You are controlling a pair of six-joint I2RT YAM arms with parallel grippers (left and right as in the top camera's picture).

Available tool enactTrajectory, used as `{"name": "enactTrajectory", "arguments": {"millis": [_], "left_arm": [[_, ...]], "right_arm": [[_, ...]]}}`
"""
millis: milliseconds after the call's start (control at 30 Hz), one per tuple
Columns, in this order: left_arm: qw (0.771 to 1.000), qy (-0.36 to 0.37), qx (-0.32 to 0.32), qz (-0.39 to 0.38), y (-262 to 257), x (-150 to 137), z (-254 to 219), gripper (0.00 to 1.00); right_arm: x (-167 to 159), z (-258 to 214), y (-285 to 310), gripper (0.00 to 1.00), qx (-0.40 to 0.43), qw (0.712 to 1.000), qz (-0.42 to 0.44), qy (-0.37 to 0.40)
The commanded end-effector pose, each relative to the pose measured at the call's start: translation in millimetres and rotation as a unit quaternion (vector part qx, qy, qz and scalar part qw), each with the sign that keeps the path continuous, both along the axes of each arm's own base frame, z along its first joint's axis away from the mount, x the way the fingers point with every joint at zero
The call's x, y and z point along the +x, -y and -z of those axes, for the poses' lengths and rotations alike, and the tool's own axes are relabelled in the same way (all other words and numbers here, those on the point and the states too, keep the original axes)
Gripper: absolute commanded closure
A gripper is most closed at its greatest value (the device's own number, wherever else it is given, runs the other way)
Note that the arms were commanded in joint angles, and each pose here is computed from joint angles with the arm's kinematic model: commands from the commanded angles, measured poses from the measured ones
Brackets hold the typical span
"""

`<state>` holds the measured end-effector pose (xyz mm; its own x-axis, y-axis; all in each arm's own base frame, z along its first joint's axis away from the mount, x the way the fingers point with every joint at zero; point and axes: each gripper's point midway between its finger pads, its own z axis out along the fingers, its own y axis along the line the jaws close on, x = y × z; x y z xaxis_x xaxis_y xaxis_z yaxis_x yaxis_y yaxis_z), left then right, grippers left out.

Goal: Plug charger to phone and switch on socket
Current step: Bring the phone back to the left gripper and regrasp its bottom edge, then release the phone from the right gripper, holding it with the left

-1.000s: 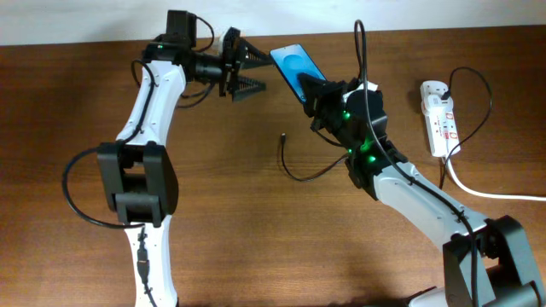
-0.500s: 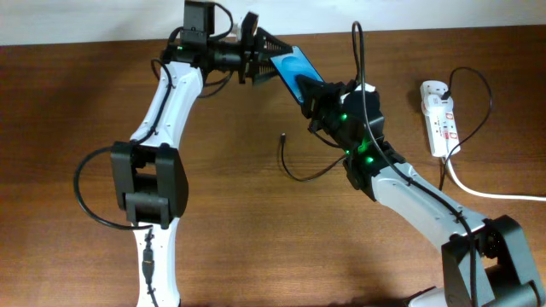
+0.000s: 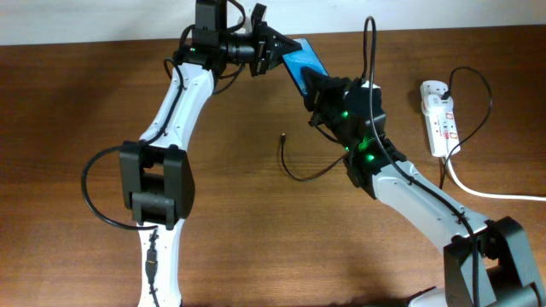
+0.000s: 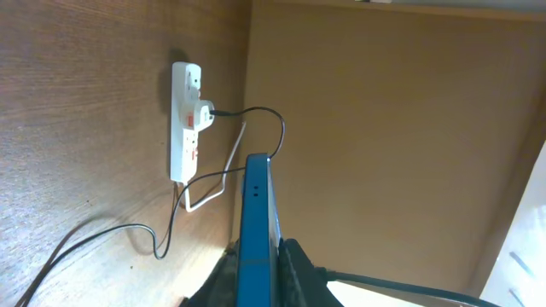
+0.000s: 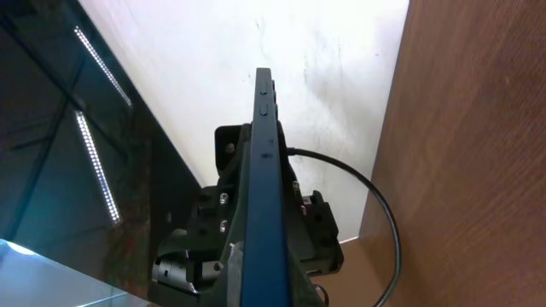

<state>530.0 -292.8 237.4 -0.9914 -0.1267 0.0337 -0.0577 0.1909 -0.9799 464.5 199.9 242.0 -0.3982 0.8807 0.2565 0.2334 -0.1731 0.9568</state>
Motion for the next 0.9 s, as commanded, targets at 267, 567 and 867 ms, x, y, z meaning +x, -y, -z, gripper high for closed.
{"name": "enactTrajectory", "arguments": {"millis": [267,567,867], "left_arm": [[0.997,0.017,-0.025,0.064,28,-29,-19,0.71],[0.998,-0.001,-0.023,0.058,29,-28,-19,1.00],[1.000,0.000,-0.010,0.021,20,-13,-14,1.00]], "right_arm": [[1,0,2,0.96,0.003,1.000,0.015,-0.007],[0,5,3,0.96,-0.002,1.000,0.016,-0.017],[0,5,2,0.75,-0.001,1.000,0.012,-0.017]]}}
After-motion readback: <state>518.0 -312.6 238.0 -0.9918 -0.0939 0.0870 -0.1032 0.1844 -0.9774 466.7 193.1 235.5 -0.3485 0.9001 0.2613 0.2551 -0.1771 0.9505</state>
